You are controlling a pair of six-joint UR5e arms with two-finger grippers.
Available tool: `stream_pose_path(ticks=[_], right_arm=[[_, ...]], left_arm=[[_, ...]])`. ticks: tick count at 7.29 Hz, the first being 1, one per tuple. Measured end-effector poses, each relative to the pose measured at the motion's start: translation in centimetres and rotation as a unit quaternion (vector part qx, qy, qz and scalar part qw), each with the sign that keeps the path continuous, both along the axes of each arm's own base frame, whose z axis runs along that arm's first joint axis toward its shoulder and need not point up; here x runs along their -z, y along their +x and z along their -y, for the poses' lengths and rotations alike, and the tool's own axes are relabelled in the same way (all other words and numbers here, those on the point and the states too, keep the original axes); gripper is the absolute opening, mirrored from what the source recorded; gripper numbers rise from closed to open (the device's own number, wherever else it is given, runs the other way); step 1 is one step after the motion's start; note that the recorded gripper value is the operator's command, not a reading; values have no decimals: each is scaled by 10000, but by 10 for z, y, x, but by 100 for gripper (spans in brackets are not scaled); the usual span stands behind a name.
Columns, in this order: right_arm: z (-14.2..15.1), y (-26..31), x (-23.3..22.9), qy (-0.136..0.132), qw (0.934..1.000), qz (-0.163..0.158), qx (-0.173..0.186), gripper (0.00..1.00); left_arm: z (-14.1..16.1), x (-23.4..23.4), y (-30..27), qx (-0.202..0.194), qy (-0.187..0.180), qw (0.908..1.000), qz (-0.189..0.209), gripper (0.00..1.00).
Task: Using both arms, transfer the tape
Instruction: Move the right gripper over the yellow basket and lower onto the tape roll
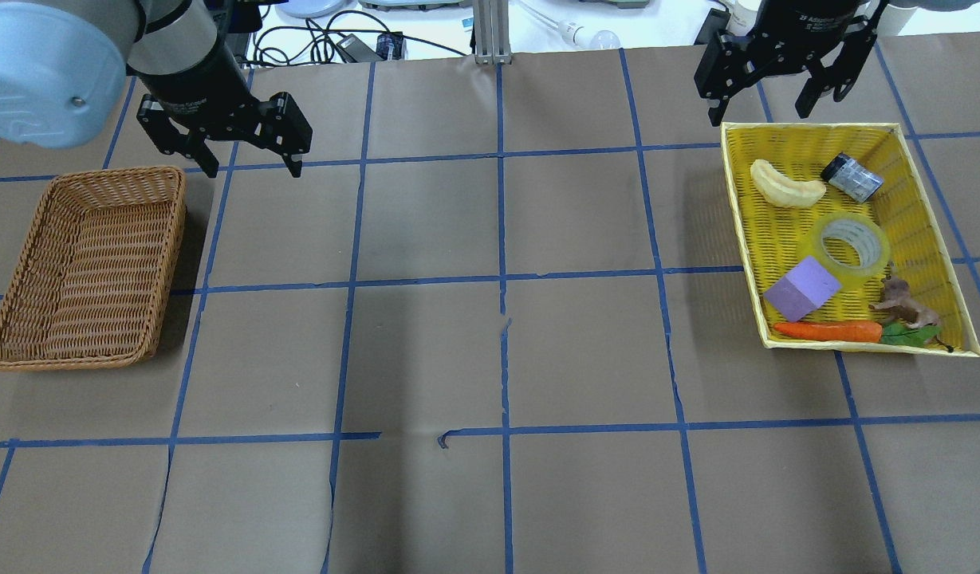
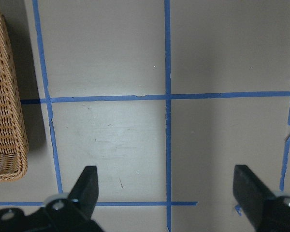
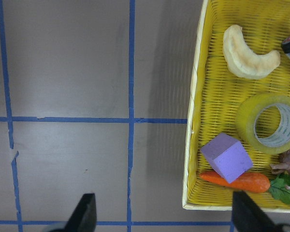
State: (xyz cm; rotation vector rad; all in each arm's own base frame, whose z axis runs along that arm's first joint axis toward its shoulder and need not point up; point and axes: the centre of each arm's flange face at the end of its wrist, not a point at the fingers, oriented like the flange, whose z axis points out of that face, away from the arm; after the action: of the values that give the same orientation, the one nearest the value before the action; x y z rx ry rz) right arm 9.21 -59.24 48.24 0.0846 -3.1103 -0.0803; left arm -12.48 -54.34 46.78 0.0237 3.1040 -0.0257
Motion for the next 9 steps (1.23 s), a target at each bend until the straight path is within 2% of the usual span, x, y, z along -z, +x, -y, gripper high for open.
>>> stream_pose_path(ticks=[2,4,5,7,9], right_arm=[[7,-7,2,18,10000,29,-52,100],[12,-48,5,62,9999,54,-91,100],[14,-81,11,114,9993,97,-349,100],[23,-142,47,84,9935,153,-1125,100],[21,-200,122,-213,9840,63,-1765,100]], left_arm=[[0,0,0,-2,3,10000,-5,100],[0,1,0,-1,8,10000,-6,100],[0,1,0,-2,10,10000,-6,100],[0,1,0,-4,7,10000,-6,100],[0,1,-1,1,6,10000,-27,100]])
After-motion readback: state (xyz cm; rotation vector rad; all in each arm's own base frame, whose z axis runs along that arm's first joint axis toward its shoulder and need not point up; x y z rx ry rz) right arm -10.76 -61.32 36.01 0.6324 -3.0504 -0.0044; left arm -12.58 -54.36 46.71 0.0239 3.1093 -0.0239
